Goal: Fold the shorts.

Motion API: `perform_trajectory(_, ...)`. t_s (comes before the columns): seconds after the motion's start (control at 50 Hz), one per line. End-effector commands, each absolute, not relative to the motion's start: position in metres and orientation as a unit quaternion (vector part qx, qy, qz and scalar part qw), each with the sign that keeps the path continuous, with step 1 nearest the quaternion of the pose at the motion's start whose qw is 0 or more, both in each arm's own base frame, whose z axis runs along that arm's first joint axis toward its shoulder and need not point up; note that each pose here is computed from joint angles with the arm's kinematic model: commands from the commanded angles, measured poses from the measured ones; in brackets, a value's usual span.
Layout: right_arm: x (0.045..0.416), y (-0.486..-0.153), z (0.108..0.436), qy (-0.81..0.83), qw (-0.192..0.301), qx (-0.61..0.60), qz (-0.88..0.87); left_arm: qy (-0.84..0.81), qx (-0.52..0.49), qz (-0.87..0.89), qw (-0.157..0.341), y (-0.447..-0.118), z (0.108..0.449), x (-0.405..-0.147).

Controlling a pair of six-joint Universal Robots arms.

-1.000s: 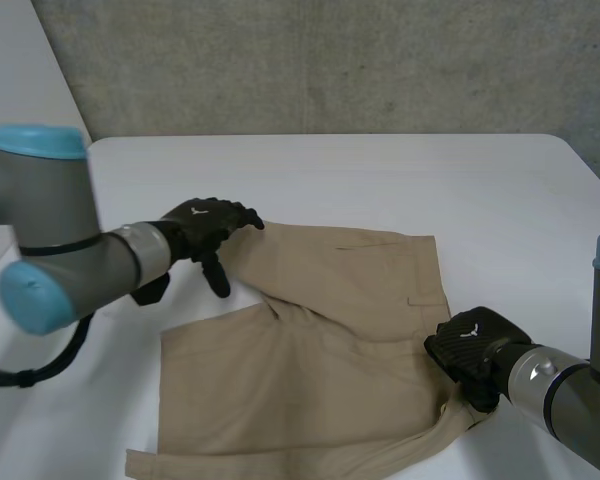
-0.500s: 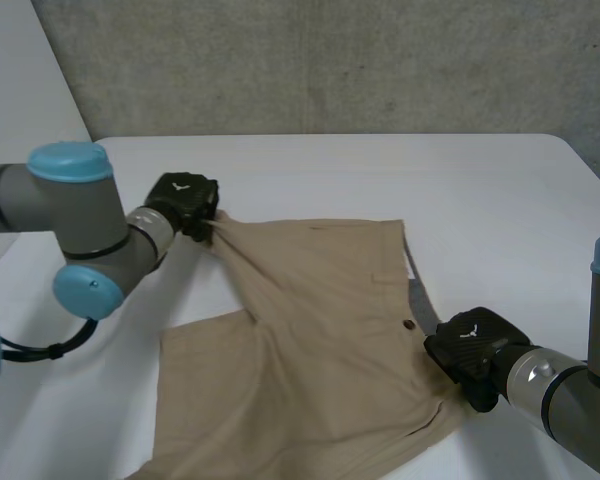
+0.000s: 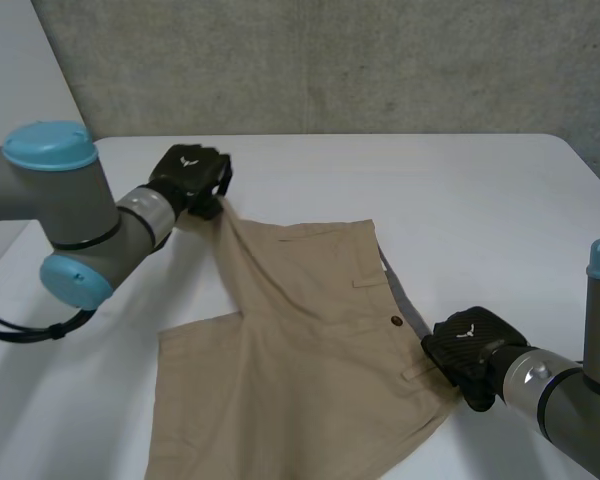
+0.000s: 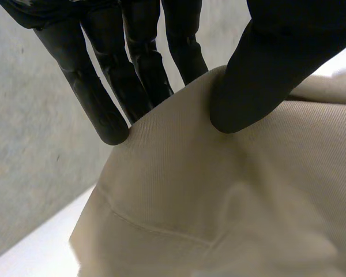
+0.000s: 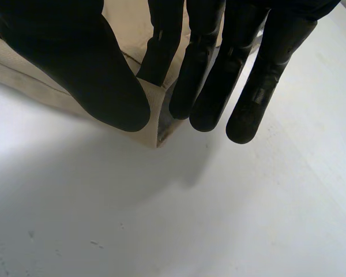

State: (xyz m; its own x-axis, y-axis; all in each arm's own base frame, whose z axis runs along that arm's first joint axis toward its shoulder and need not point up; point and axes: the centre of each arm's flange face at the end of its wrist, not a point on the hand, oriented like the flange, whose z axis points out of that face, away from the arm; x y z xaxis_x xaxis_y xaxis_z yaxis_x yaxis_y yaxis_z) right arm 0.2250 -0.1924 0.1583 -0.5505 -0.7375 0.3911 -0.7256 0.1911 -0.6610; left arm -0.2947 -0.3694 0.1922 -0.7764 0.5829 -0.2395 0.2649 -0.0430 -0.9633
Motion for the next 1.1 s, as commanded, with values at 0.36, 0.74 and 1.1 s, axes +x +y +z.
perform_trajectory(0.36, 0.224, -0.191, 0.156, 0.773, 0.004, -0.473, -0.423, -0.646, -0.261, 0.695, 0.177, -0.280, 0.304, -0.305)
perform_trajectory(0.74, 0.225, -0.188, 0.154, 0.773, 0.006, -0.478, -0.418, -0.711, -0.300, 0.630, 0.085, -0.305, 0.245, -0.311)
perform_trajectory(1.1, 0.225, -0.185, 0.150, 0.775, 0.009, -0.480, -0.411, -0.662, -0.289, 0.688, 0.076, -0.365, 0.172, -0.333)
